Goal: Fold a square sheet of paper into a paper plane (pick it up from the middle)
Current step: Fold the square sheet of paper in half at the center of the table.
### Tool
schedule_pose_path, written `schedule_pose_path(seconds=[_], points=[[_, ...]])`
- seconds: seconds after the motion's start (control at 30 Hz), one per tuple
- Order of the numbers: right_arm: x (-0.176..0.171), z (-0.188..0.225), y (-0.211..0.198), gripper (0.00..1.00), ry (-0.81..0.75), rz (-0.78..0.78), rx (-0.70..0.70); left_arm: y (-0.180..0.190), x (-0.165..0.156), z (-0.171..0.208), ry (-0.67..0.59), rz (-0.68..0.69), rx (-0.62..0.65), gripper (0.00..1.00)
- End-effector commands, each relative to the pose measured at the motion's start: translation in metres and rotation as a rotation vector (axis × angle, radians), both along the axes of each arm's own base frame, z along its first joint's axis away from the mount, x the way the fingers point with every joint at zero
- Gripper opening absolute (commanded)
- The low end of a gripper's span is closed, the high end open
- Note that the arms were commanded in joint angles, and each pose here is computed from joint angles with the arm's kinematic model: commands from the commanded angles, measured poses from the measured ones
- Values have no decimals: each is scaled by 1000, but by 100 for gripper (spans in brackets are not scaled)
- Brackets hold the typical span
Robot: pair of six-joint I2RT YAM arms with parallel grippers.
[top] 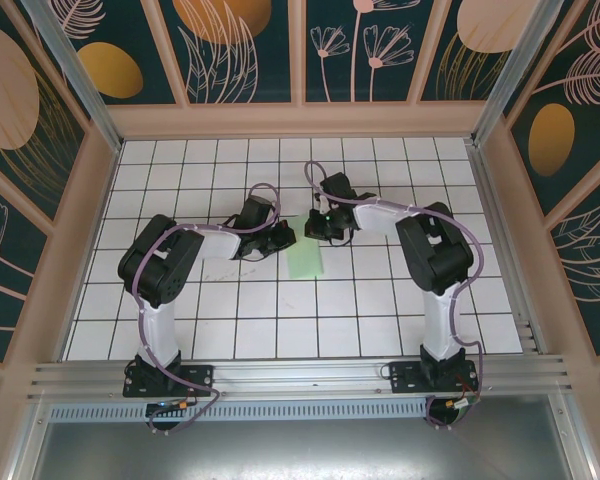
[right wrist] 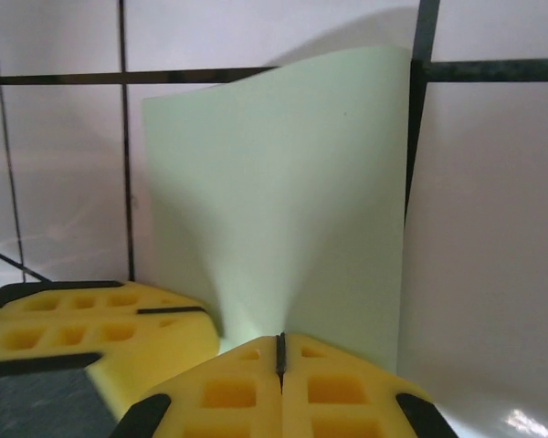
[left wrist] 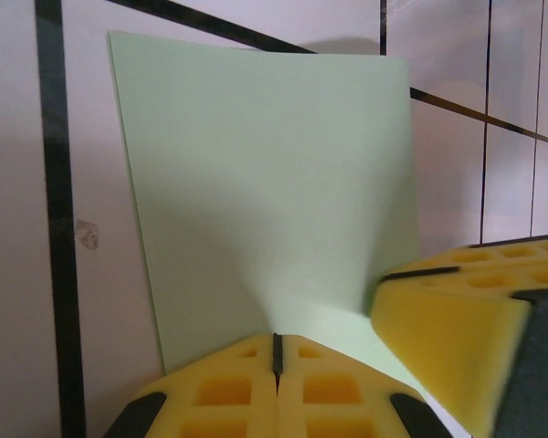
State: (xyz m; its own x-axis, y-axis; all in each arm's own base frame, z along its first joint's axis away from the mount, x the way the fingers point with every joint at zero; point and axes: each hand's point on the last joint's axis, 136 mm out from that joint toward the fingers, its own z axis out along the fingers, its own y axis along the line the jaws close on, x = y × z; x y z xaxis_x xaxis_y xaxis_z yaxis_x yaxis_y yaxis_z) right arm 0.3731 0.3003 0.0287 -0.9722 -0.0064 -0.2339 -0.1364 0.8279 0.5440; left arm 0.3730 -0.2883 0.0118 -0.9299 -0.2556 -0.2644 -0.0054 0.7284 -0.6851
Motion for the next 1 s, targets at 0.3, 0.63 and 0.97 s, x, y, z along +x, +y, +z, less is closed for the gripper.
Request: schedule_pose_path(seconds=[0.3, 0.63, 0.97], points=[[-14, -40, -50, 0, 81, 6, -76, 66, -53, -106, 235, 95, 313, 0], [2, 34, -49, 0, -73, -1, 74, 66, -56, -107, 232, 92, 304, 0], [-28, 5, -2, 0, 37, 88, 139, 63, -53, -105, 224, 84, 296, 0]])
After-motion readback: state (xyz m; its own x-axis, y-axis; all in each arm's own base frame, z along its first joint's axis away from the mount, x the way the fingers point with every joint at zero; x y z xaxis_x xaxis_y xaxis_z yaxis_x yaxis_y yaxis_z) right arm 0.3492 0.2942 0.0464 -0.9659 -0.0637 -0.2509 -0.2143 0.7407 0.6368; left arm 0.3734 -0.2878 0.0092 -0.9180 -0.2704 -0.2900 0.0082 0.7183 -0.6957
